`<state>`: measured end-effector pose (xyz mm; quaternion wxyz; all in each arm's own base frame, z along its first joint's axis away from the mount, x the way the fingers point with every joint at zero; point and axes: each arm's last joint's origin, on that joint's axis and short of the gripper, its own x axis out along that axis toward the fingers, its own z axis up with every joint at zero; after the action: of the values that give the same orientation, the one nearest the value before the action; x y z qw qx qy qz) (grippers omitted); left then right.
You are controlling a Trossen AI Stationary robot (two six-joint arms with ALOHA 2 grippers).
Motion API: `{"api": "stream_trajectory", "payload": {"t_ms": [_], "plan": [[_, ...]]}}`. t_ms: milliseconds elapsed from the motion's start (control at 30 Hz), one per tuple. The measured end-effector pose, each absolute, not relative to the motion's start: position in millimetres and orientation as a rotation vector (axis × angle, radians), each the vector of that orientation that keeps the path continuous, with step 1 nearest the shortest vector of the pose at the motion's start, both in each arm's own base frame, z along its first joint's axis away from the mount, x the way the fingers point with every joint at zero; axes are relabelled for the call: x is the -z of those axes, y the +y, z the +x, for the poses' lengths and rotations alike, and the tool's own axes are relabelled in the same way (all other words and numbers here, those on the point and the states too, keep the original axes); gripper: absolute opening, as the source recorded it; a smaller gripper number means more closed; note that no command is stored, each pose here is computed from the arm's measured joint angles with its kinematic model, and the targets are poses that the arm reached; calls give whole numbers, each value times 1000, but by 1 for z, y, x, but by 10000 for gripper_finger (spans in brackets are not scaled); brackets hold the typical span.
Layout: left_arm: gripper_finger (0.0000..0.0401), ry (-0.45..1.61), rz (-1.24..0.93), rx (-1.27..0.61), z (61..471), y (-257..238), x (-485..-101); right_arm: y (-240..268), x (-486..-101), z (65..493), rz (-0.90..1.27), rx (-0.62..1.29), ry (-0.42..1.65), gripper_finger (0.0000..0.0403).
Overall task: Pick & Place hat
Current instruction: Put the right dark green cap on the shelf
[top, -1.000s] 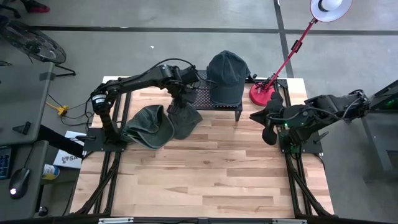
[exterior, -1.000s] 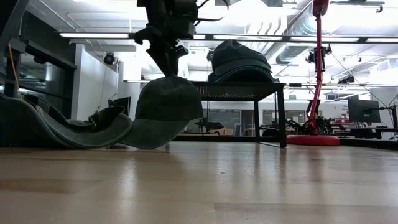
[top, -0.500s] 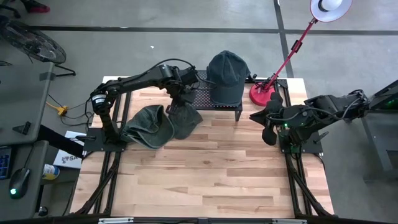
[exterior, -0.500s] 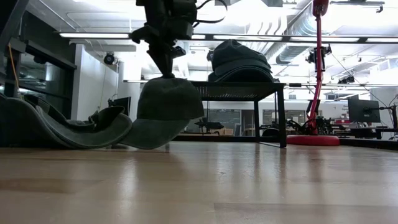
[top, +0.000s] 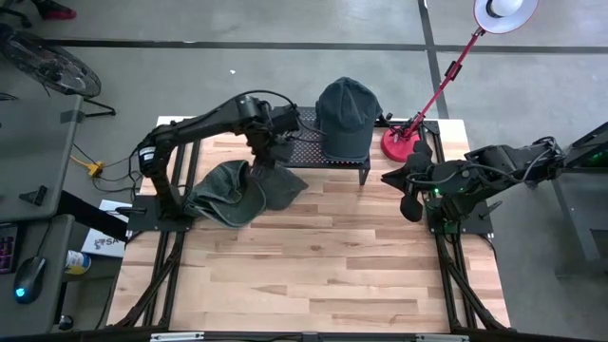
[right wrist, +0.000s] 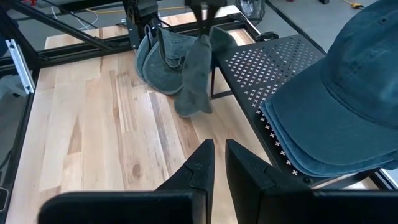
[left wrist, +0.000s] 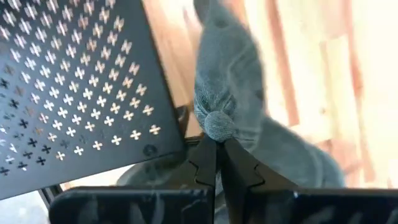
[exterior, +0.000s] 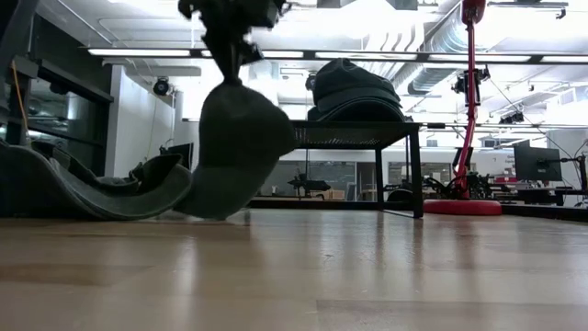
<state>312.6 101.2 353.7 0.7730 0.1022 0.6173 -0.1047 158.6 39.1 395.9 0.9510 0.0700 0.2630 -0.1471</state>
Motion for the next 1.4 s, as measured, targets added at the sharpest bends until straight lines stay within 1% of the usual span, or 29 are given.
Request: {"api": "stream_trajectory", "payload": {"t_ms": [267,600,767,967,1400], "plan": [[1,1261,215,221,308,76,-394,39,-396,159,141,300,534,32],[0,1054,132,113,298,67,-447,39,-396,159,140,302,533,32],[0,994,151,20,290,67,-465,39,-396,159,140,302,533,32],[0,976,204,-101,290,75,-469,39,-396,159,135,301,534,32],[0,876,226,-263,289,108,-478,39,-396,159,131,304,533,32]]}}
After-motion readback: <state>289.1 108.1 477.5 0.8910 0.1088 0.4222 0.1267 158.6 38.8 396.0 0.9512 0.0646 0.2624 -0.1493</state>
